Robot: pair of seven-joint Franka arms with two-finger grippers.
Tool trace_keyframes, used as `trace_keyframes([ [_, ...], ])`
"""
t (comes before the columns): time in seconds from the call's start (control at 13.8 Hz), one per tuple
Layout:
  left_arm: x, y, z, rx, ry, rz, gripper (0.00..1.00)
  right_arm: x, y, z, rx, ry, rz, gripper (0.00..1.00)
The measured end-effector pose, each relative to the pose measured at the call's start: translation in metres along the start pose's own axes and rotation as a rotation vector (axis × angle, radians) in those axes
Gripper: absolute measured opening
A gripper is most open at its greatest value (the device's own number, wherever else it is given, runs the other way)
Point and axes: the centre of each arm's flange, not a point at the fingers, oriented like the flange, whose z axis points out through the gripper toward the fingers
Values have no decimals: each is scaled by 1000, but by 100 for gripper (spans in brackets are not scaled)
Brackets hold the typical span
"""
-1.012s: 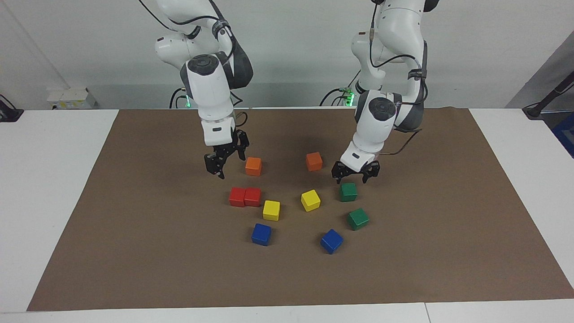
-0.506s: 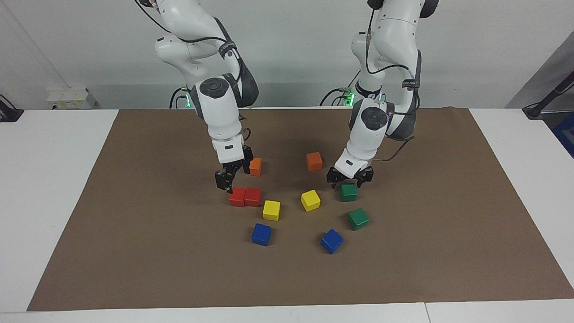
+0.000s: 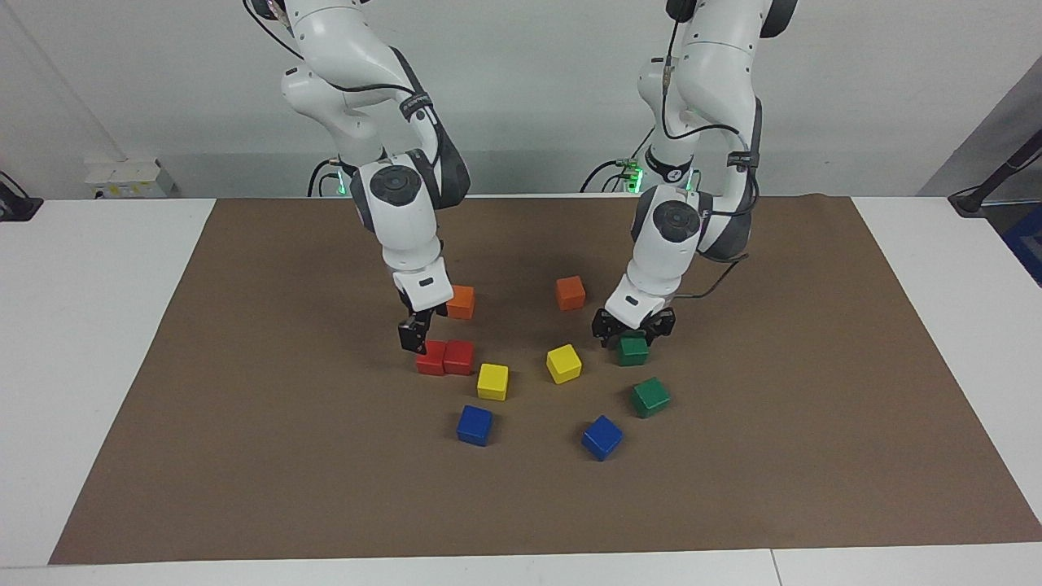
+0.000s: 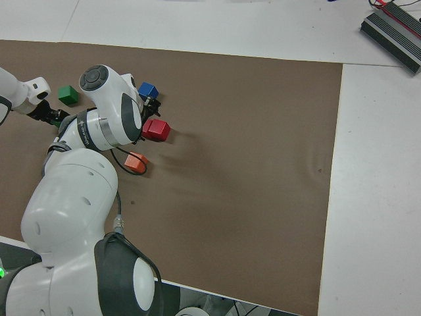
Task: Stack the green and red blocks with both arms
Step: 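Grasp the green cube with the left gripper while the right gripper reaches red, then carry the green cube outward while the right gripper grips a red cube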
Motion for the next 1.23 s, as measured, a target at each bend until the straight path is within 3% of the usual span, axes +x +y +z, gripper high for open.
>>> trace_keyframes([
  [0.14,-1,4,3,17,3,28,58,-5,-2,0,27,-26,-3,100],
  [0.51,3,4,-2,26,13,36,57,-12,0,1,42,-41,7,100],
  [0.72,20,-16,-28,36,9,12,57,-12,5,4,38,-36,12,100],
  [1.01,33,-95,-87,56,-7,-55,57,-1,20,2,22,-19,14,100],
  [1.23,36,-173,-100,68,-34,-63,57,7,26,16,17,-8,8,100],
])
